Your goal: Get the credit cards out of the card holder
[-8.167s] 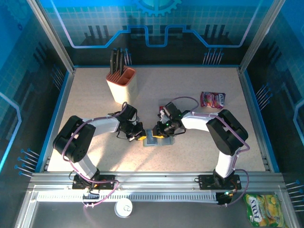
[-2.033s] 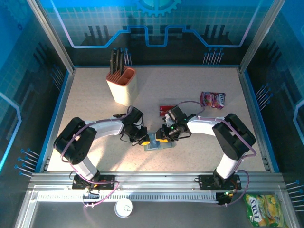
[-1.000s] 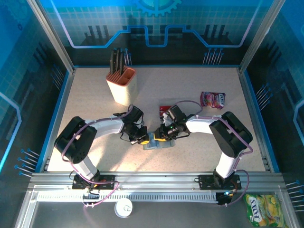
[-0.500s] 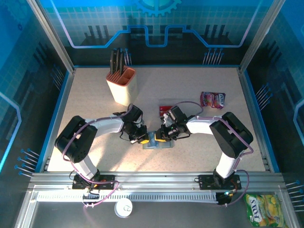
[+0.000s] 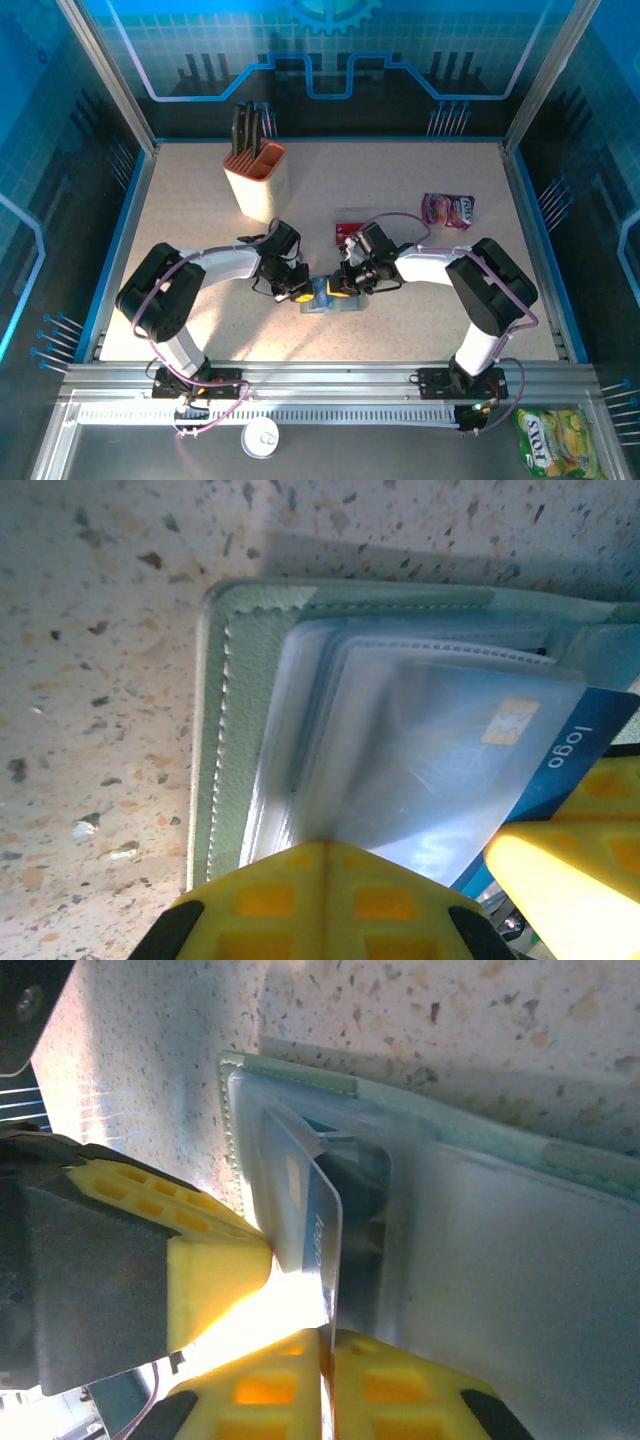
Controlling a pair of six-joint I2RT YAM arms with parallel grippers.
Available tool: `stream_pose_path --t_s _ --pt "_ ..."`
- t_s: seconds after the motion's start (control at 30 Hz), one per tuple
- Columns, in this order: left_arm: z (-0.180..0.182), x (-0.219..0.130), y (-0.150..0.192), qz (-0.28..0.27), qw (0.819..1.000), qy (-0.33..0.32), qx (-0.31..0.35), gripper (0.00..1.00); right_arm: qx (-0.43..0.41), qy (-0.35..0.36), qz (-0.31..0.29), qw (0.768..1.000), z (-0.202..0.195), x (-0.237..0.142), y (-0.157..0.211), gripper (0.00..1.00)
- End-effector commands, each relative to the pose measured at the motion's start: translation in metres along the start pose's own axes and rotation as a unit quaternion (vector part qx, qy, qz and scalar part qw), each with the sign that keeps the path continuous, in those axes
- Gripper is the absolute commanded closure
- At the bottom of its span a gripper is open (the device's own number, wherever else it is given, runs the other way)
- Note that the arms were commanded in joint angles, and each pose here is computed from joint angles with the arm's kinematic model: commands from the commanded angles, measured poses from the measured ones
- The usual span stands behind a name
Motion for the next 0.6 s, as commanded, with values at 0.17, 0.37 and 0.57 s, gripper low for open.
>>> stream_pose_path --t_s 0.17,0.37,0.57 --pt "0.029 0.010 -0.004 -0.001 0.998 -0.057 -0.020 1.00 0.007 0.007 -0.026 1.000 -0.006 -0.016 -0.002 0.96" --pt "0.025 0.007 -0.008 -0.002 0.998 -0.058 -0.013 1.00 0.016 0.024 -0.036 0.999 -0.014 -0.028 0.000 0.97" --pt "0.020 0.006 -0.012 -0.001 0.998 -0.059 -0.007 1.00 0.013 0.032 -0.053 0.998 -0.012 -0.045 -0.001 0.97"
Point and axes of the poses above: each hand's point on the last joint's axis, 136 mm out from that joint toward the fingers, its own x axis out along the fingers, its own z axis along the line the jaws close on, y = z × x, the point moved 2 cm from there along -x, back along the fingers, and after that the axes turned 2 degrees about -x, right-handed, at the moved point
